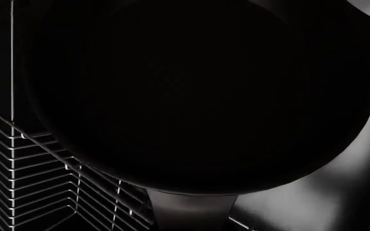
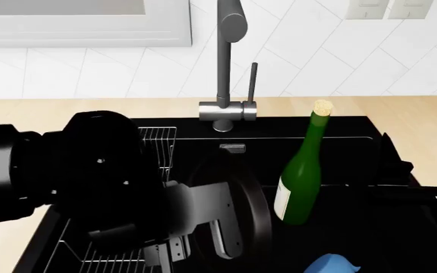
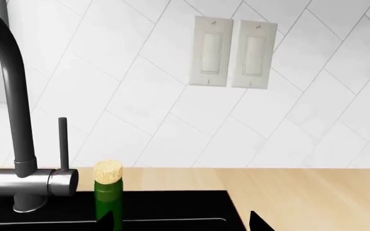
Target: Pick the teapot and pan and place them in the sink. Then turn on the water.
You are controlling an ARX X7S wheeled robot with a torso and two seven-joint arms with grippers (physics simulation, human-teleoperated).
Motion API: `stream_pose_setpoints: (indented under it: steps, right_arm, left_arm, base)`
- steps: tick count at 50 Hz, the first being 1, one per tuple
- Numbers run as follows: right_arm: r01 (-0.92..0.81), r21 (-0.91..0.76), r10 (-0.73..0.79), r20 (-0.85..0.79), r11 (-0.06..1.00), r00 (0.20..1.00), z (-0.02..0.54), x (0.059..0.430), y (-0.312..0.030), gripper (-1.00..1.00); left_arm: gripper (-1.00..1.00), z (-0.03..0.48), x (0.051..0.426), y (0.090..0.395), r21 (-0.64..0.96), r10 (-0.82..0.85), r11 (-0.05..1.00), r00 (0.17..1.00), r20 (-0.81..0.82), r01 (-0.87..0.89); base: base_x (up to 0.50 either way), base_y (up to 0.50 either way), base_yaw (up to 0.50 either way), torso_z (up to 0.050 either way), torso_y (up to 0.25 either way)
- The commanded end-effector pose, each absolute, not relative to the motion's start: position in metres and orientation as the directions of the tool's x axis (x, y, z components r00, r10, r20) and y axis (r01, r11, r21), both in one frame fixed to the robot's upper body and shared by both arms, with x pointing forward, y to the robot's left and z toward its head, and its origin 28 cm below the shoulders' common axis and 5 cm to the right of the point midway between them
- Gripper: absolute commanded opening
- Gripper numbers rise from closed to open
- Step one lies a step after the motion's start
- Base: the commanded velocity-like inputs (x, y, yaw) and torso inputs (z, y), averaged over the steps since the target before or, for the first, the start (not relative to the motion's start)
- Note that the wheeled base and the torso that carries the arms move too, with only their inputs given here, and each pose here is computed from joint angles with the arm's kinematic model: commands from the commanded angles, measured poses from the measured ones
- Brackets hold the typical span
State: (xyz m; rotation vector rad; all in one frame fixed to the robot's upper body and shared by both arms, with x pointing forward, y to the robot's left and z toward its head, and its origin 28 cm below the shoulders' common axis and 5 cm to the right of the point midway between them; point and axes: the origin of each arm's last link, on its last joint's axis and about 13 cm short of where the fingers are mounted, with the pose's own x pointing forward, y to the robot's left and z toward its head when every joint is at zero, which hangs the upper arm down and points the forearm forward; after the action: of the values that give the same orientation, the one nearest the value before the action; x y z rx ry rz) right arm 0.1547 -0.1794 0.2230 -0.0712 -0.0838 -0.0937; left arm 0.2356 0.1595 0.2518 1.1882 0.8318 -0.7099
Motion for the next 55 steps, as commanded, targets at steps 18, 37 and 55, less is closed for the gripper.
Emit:
stream_pose_setpoints:
  steps: [18, 37, 55]
  right_arm:
    - [0.095, -0.062, -0.090, 0.079, 0.994, 0.993, 0.220, 0.156, -0.180, 1.00]
    - [0.096, -0.061, -0.091, 0.077, 0.994, 0.993, 0.219, 0.156, -0.181, 1.00]
    - [0.094, -0.055, -0.090, 0.072, 0.994, 0.993, 0.217, 0.157, -0.181, 1.00]
  left_arm:
    - [-1.00, 0.241, 0.242, 0.155, 0.520, -0.038, 0.216, 0.539, -0.841, 0.826]
    - [-1.00, 0.231, 0.245, 0.150, 0.507, -0.043, 0.205, 0.525, -0.850, 0.838]
    - [1.00, 0.230, 0.249, 0.149, 0.504, -0.038, 0.214, 0.523, -0.852, 0.837]
  base:
    - [0.00, 0.00, 0.00, 0.000, 0.001]
    - [0.00, 0.00, 0.00, 0.000, 0.000]
    - [0.00, -0.02, 0.00, 0.000, 0.000]
